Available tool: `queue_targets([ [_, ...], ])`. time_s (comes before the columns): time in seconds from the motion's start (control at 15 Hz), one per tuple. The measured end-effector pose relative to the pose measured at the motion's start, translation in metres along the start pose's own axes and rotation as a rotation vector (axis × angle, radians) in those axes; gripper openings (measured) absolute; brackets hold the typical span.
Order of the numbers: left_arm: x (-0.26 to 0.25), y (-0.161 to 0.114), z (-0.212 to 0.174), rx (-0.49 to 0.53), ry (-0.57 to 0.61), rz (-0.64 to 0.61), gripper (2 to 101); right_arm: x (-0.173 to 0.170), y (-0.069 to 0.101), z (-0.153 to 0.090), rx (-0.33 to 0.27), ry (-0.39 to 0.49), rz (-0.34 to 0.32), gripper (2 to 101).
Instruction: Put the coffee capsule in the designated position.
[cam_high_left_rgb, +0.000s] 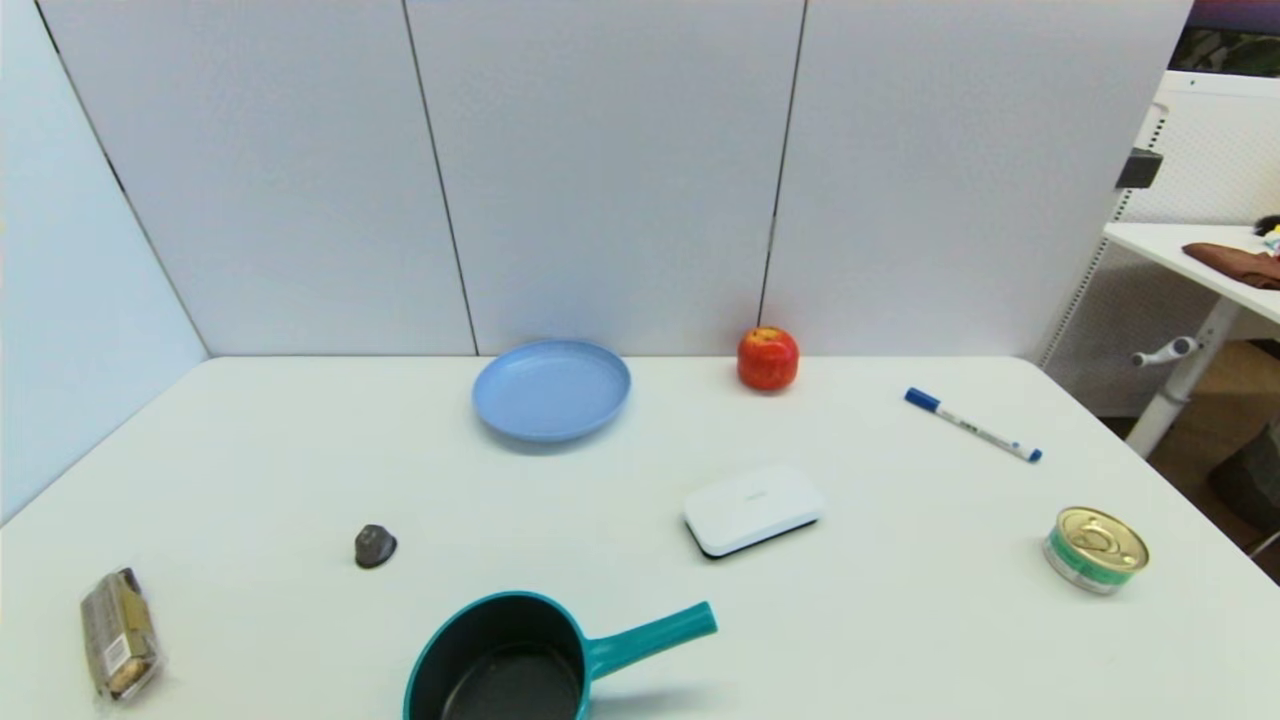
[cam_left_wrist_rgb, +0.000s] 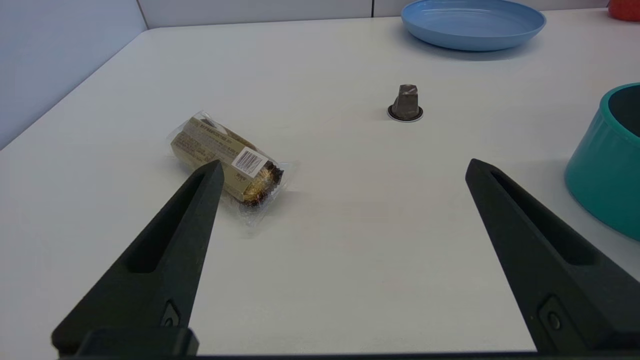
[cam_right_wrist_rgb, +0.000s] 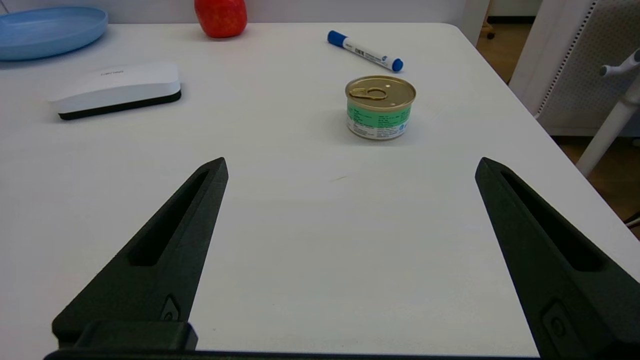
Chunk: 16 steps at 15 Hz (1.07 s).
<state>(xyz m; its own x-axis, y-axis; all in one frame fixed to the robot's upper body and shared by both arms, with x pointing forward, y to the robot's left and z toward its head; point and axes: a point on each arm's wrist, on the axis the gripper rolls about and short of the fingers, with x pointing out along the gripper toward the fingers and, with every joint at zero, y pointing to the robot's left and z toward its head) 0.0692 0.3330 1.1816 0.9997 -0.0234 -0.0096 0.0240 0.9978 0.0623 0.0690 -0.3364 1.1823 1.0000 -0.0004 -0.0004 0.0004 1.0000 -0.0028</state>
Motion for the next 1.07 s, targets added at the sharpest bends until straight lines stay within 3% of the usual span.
queue_targets([
  [0.67, 0.000, 0.001, 0.004, -0.040, 0.008, 0.016, 97.9, 0.000, 0.000, 0.000, 0.000, 0.000, 0.000, 98.0],
  [0.87, 0.008, 0.003, 0.044, -0.043, 0.045, 0.013, 97.9, 0.000, 0.000, 0.000, 0.000, 0.000, 0.000, 98.0],
  [1.07, 0.042, 0.008, 0.111, -0.042, 0.114, -0.002, 97.9, 0.000, 0.000, 0.000, 0.000, 0.000, 0.000, 98.0],
])
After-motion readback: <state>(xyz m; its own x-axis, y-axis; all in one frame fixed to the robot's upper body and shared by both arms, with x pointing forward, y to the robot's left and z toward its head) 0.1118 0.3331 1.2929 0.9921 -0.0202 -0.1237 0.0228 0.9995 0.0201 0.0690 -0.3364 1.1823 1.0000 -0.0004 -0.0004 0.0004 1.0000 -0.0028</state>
